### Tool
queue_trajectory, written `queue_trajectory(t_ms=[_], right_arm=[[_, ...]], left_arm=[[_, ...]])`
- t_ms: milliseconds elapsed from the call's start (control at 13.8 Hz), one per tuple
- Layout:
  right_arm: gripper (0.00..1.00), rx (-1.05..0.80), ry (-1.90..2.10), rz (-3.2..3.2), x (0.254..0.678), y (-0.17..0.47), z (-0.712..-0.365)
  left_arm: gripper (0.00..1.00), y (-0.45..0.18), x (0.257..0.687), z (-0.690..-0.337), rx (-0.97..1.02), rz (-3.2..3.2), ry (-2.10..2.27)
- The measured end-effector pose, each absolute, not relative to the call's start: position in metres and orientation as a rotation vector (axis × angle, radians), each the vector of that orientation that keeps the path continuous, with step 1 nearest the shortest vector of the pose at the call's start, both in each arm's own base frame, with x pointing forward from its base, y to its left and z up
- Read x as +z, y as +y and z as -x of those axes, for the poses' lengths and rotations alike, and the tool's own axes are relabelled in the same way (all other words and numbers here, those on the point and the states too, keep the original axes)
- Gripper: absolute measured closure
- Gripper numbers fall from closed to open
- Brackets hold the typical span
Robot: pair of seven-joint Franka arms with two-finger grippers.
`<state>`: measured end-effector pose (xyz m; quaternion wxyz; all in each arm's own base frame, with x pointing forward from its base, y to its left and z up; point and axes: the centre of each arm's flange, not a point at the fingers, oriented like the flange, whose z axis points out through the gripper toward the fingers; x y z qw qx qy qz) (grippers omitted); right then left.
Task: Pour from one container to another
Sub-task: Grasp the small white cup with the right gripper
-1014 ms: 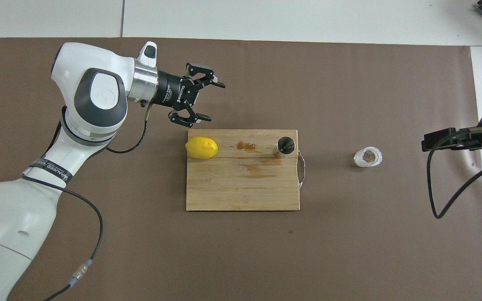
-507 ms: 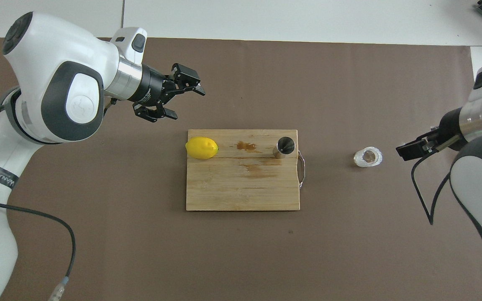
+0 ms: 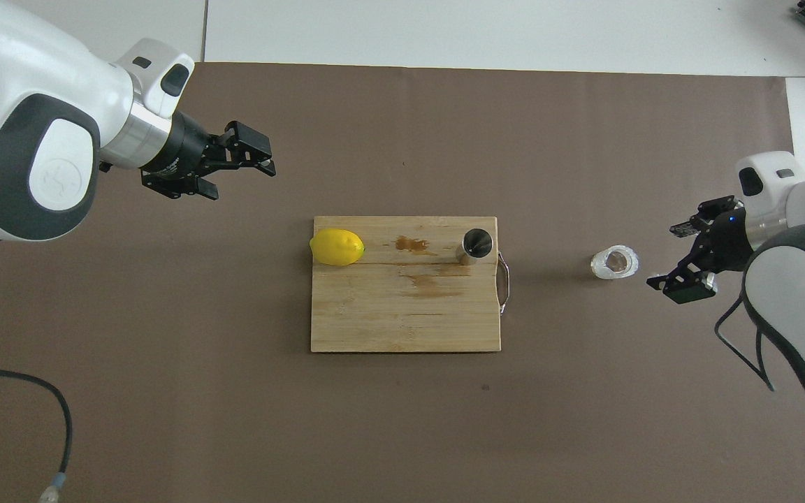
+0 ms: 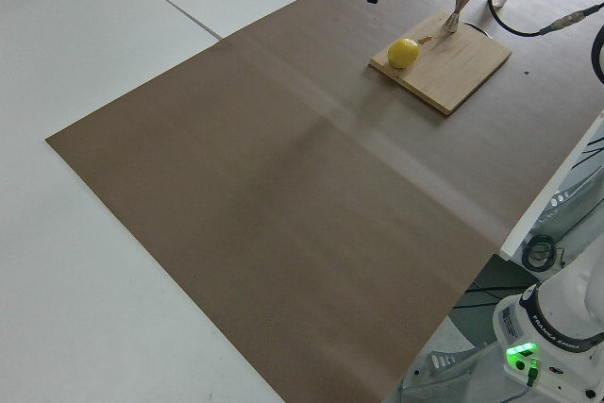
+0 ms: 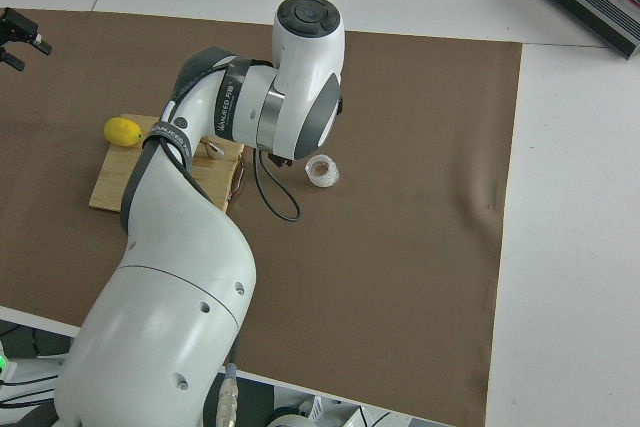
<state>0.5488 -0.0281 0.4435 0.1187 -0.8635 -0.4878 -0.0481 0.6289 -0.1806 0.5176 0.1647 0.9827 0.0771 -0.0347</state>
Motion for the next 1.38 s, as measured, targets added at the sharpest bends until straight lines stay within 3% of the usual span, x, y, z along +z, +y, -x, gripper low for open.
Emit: queue_trajectory(t_ms=[435,724,1376], right_arm=[[0.00,-0.333,-1.599,2.257,0.376,-0.067,-0.561],[0.00,-0.458,-1.669,2.150,0.348,-0.080,-0.555],[0.00,-0.585,-1.724,1.980,0.285,-0.093,-0.548]], left_arm=[[0.00,-0.153,0.571,-0.610,0.120,-3.073,-0.019],[0.00,-0.083,0.600,-0.603,0.131,-3.121,-0.106],[0.00,-0.020,0.601,-0.596,0.080,-3.148,-0.087]])
